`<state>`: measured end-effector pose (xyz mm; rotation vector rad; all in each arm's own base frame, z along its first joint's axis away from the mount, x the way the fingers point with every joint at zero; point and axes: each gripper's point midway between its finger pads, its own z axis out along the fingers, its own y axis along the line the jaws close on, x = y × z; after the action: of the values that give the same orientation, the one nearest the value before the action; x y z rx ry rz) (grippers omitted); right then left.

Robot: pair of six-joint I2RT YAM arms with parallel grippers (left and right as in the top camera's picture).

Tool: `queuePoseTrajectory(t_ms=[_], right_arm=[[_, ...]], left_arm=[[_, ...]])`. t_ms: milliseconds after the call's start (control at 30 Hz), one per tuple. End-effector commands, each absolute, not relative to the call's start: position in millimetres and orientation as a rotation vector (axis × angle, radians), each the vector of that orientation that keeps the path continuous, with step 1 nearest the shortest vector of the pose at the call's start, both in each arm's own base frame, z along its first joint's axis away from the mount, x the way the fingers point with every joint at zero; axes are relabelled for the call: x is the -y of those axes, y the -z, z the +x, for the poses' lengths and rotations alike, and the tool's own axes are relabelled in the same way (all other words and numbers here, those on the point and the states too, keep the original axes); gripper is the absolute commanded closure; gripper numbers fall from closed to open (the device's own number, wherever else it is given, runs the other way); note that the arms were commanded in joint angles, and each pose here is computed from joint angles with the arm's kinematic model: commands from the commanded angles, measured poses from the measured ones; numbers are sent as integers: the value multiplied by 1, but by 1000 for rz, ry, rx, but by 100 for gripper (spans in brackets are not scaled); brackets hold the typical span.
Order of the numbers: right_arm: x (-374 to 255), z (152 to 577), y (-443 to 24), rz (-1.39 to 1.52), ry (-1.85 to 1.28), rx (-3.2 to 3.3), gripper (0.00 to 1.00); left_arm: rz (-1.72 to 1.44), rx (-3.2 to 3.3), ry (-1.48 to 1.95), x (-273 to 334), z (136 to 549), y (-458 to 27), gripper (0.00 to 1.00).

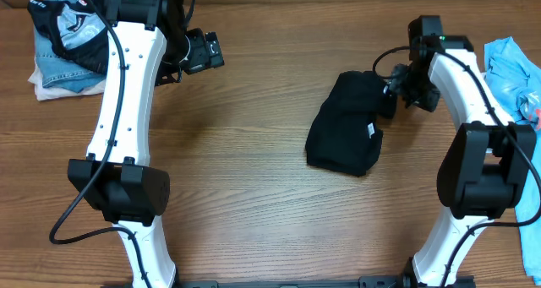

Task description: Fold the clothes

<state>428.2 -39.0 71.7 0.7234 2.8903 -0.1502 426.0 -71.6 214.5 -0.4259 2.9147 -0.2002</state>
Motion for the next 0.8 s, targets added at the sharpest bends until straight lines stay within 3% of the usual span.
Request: queuePoseTrajectory(t_ms=[0, 167, 267, 400, 600, 767], right_arm=[[43, 441, -150, 767, 102, -2704, 27], [35, 432, -215, 731, 0, -2579, 20], [19, 411, -218, 678, -92, -2664, 17], [14, 388, -194, 696, -94, -2785, 11], [-32, 372, -141, 467, -437, -2936, 13], [-44, 367, -92, 466, -547, -2931, 29]], left_arm=[[-394, -2932, 178, 72, 427, -208, 0], [-394, -2932, 178, 72, 427, -208, 0], [-394, -2932, 178, 72, 427, -208, 0], [-387, -2933, 180, 74, 426, -208, 0], [-388, -2937, 179, 74, 425, -208, 0], [-387, -2940, 183, 75, 425, -208, 0]])
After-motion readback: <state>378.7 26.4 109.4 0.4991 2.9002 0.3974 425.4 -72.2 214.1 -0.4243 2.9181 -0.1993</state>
